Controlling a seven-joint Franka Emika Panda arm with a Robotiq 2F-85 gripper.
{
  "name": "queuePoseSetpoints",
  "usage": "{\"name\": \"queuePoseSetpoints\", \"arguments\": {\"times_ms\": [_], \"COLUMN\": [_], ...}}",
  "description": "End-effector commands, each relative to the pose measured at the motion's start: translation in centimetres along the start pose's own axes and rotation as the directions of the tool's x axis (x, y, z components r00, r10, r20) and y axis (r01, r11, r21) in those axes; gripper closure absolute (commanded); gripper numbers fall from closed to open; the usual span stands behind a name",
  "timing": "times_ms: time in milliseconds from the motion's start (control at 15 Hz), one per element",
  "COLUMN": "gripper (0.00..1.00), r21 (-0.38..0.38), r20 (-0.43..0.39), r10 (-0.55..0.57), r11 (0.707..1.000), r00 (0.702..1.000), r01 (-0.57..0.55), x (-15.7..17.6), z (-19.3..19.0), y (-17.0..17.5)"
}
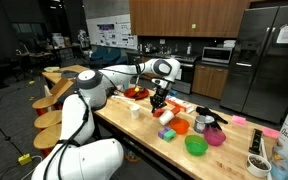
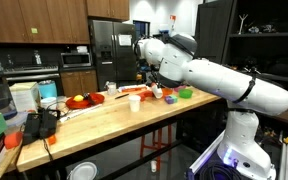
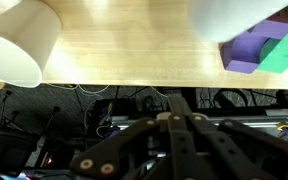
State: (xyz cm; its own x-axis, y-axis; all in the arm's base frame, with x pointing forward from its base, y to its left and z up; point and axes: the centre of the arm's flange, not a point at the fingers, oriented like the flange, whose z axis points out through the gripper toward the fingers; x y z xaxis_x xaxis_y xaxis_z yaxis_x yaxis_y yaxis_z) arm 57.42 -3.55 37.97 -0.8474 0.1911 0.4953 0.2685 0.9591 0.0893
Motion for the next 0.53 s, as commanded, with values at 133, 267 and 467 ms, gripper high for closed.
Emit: {"name": "queuePoseSetpoints", "arguments": {"times_ms": [133,267,467], "gripper": [1.0,0.75,0.64], "r21": [0.005,0.006,-0.004], "r20": [0.022,0.035,0.051], "r10": [0.045,0.048,0.045], "r11": [0.999,0.999,0.999], "r00": [0.999,0.998,0.998], "r01": [-0.045,-0.048,-0.045], "x": [1.3,1.6,1.8], "z": [-1.2,-1.4,-1.7], "y": [-1.0,-1.2,-1.4]}}
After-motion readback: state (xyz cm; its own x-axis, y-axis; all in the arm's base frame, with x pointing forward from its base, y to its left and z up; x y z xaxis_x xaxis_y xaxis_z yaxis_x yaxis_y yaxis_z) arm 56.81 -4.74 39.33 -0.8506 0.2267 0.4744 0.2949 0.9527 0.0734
